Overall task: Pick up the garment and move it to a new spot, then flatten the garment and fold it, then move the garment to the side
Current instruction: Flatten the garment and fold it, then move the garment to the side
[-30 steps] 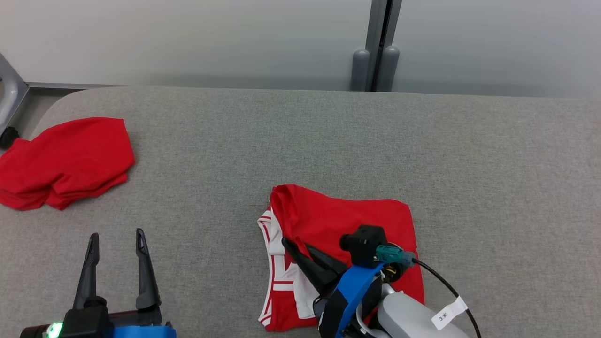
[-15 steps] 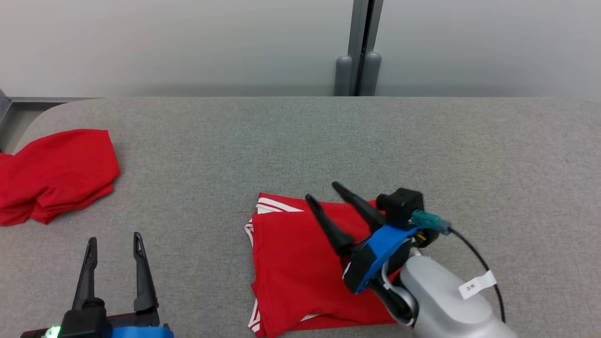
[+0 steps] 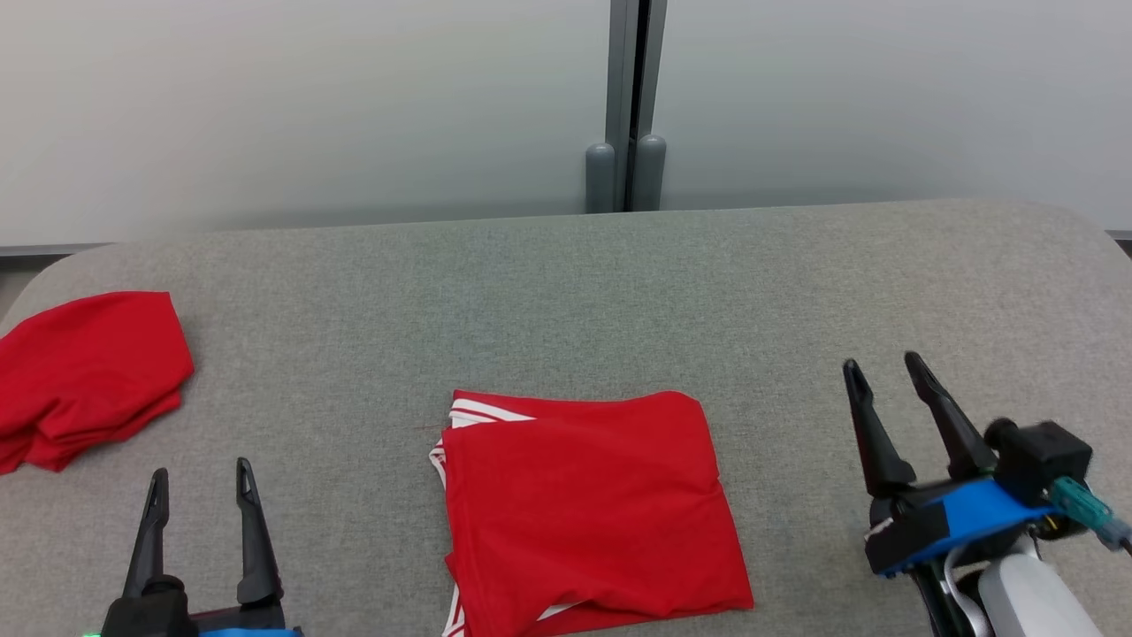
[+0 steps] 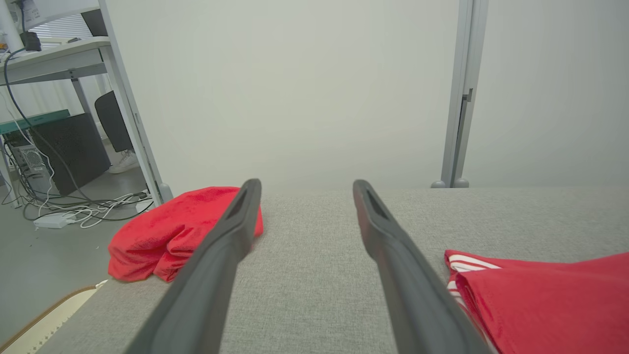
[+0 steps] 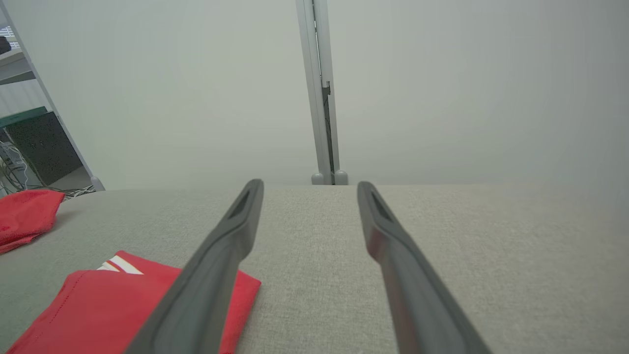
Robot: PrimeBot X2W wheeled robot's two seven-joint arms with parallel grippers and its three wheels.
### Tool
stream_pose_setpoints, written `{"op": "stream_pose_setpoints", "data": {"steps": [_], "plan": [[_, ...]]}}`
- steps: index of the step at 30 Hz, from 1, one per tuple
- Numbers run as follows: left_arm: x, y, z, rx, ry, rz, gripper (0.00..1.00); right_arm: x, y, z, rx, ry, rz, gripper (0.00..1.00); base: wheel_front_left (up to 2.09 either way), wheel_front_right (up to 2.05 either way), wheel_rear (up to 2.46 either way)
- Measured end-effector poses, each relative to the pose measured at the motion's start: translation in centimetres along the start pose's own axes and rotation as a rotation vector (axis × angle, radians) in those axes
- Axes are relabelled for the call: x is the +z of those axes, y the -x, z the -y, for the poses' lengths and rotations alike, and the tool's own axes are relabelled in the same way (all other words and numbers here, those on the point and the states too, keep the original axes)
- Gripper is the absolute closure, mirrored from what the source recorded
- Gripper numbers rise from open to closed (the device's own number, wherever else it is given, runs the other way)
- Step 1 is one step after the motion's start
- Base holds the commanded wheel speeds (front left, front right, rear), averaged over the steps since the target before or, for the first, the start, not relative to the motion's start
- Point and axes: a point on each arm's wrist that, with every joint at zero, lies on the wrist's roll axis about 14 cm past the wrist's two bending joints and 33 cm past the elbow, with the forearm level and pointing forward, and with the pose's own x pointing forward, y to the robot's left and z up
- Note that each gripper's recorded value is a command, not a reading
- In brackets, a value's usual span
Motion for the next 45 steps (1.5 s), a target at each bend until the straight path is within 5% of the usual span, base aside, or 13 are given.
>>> {"op": "stream_pose_setpoints", "data": {"steps": [14, 45], "plan": [[0.2, 1.0, -0.4, 0.000, -0.005, -0.013, 0.00, -1.3, 6.4, 1.2, -0.120, 0.020, -0.031, 0.00, 0.00, 0.00, 0.00], [0.5, 1.6, -0.6, -0.030, 0.019, -0.129, 0.00, -0.8, 6.7, -0.3, -0.104, 0.061, -0.082, 0.00, 0.00, 0.00, 0.00]]}}
